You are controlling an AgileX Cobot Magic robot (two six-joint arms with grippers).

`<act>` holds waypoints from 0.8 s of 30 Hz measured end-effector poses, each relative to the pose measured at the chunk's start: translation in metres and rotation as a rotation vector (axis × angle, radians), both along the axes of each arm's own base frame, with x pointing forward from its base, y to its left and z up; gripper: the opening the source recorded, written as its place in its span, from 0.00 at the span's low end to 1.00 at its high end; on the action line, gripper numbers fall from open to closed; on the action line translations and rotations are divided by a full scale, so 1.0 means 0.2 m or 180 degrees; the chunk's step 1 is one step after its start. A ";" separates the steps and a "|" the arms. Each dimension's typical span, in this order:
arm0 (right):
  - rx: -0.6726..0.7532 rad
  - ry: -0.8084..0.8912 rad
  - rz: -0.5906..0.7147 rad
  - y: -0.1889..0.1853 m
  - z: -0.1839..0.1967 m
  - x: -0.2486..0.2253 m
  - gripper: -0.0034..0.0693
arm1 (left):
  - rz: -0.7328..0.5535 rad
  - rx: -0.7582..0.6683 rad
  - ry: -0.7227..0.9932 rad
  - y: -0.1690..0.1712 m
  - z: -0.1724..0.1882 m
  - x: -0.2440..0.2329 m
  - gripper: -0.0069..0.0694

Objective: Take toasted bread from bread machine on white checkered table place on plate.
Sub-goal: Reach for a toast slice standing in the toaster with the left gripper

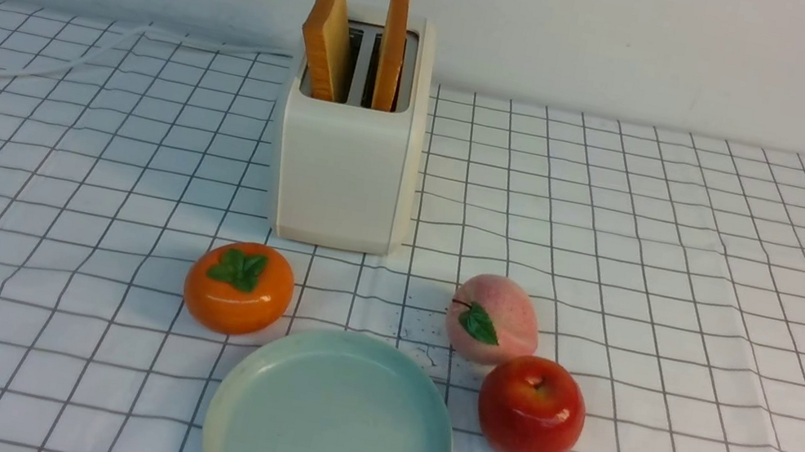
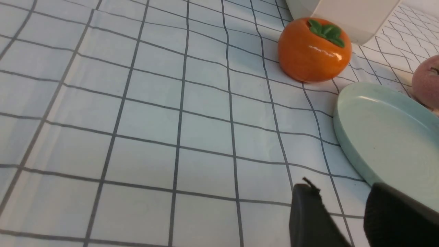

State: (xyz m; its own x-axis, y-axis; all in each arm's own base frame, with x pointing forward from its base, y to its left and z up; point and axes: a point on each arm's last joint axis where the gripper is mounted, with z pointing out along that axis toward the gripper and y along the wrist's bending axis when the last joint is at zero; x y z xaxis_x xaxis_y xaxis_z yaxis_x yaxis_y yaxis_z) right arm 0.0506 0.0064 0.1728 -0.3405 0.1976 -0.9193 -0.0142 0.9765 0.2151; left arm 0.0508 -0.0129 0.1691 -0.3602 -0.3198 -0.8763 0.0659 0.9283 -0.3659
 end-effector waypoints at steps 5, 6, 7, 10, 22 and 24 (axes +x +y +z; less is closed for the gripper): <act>0.0000 0.0000 0.0000 0.00 0.00 0.00 0.38 | 0.0001 0.0009 -0.0005 0.00 0.00 0.00 0.40; 0.0000 0.0000 0.0000 0.00 0.00 0.00 0.38 | 0.0003 0.0007 -0.0016 0.00 0.00 0.00 0.40; 0.0000 0.0000 0.0000 0.00 0.00 0.00 0.38 | 0.0006 0.0005 -0.0030 0.00 0.00 0.00 0.40; 0.0000 0.0000 0.0000 0.00 0.00 0.00 0.38 | 0.0015 -0.0002 -0.0080 0.00 0.01 0.00 0.40; -0.0163 -0.0169 -0.0039 -0.01 0.01 0.01 0.38 | 0.0278 -0.0944 -0.0932 0.02 0.15 0.03 0.40; -0.0065 -0.0251 -0.0056 -0.01 0.02 0.01 0.38 | 0.0353 -0.1177 -0.1044 0.03 0.17 0.03 0.40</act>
